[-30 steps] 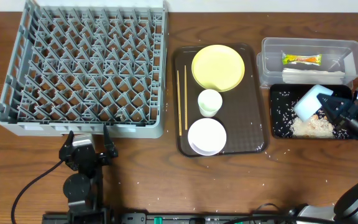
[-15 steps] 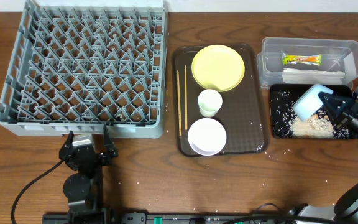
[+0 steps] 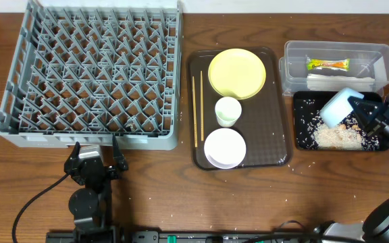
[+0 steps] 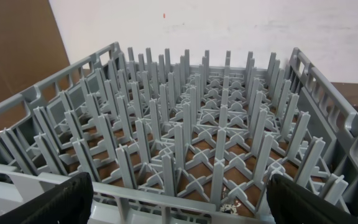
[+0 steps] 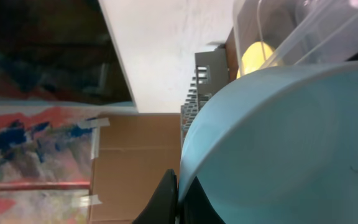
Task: Sort waste into correct bins and load items into the dishwasher
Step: 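Tip the light-blue bowl over the black tray to dump the rice, then return the light-blue bowl to the brown tray with the right gripper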
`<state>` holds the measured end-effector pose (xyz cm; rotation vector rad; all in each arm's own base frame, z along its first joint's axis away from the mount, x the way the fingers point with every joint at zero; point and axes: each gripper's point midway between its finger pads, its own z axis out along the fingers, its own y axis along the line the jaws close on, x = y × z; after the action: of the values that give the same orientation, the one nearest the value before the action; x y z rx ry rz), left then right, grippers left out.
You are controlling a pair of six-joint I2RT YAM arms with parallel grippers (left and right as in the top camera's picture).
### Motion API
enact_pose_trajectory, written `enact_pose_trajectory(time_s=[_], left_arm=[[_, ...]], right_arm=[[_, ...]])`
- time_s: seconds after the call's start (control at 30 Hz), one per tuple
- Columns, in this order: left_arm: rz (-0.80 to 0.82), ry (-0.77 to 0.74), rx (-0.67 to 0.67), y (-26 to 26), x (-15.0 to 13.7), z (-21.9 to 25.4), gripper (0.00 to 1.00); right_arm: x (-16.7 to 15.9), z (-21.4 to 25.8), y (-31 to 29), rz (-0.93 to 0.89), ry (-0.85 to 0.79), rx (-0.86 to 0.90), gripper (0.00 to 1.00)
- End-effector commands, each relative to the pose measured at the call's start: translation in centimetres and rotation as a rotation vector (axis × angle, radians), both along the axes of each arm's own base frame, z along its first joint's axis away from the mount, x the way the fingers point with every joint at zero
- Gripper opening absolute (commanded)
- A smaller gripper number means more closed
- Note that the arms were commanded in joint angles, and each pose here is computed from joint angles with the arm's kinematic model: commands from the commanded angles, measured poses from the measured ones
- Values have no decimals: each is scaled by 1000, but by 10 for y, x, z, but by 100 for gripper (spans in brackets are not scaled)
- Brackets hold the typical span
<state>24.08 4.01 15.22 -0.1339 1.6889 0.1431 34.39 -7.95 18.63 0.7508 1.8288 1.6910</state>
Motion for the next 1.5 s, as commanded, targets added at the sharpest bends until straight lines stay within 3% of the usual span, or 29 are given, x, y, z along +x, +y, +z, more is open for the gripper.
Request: enact_pose_trajectory(time_s=[0.0, 0.13, 0.43, 0.77, 0.93, 1.23, 1.47], left_arm=[[11, 49, 0, 2, 0, -19, 90], [11, 49, 0, 2, 0, -19, 90], [11, 49, 0, 2, 0, -19, 90], [11, 49, 0, 2, 0, -19, 90], [11, 49, 0, 2, 0, -19, 91], [11, 49, 0, 2, 0, -19, 90], [11, 49, 1, 2, 0, -19, 90]], right_arm=[[5, 0, 3, -4, 5, -24, 1], [0, 13, 12, 58, -29, 32, 1], [7, 19, 23, 82, -92, -51, 1], [19, 41, 123, 247, -189, -242, 1], [11, 59, 187, 325, -284, -416, 2], [-4, 62, 190, 298, -66, -1057, 1], [-21, 61, 210, 338, -43, -1253, 1]])
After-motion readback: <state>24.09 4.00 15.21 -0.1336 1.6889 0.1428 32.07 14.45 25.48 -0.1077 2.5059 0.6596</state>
